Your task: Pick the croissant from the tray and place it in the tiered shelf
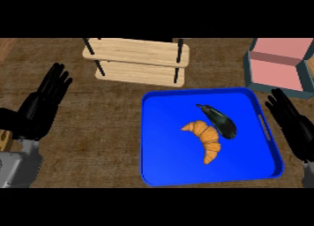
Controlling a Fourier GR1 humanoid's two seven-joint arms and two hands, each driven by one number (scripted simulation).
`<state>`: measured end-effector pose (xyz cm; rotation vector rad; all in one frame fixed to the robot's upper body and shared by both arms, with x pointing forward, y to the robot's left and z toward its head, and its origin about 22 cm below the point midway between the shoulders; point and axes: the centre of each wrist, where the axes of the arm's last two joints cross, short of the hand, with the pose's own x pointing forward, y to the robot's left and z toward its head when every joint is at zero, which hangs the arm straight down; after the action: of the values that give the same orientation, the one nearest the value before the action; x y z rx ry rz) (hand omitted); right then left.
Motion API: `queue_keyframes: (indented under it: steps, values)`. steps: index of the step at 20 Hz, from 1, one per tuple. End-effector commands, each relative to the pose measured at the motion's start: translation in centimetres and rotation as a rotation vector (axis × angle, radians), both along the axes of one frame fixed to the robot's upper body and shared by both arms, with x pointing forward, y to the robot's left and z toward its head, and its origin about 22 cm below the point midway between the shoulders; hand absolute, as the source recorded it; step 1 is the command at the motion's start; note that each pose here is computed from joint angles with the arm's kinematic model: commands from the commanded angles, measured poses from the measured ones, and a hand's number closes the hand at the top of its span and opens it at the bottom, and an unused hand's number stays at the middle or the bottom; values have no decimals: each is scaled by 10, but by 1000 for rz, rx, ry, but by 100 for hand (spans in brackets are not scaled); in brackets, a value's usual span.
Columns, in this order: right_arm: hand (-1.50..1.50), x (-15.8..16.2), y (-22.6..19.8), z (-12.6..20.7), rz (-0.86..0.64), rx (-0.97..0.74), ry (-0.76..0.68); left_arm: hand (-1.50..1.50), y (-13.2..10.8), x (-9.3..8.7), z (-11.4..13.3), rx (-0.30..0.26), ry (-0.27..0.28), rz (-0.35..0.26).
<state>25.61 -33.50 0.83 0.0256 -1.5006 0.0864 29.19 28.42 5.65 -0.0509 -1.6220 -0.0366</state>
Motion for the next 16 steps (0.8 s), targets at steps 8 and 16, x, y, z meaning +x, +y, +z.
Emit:
queue_keyframes:
  steps: [8,16]
  values:
    - [150,-7,-85,58,-407,-799,34,0,5,-41,-68,258,274,-36]
    - [-150,16,-13,34,-100,-331,-89,0,-32,-40,-78,281,295,-53]
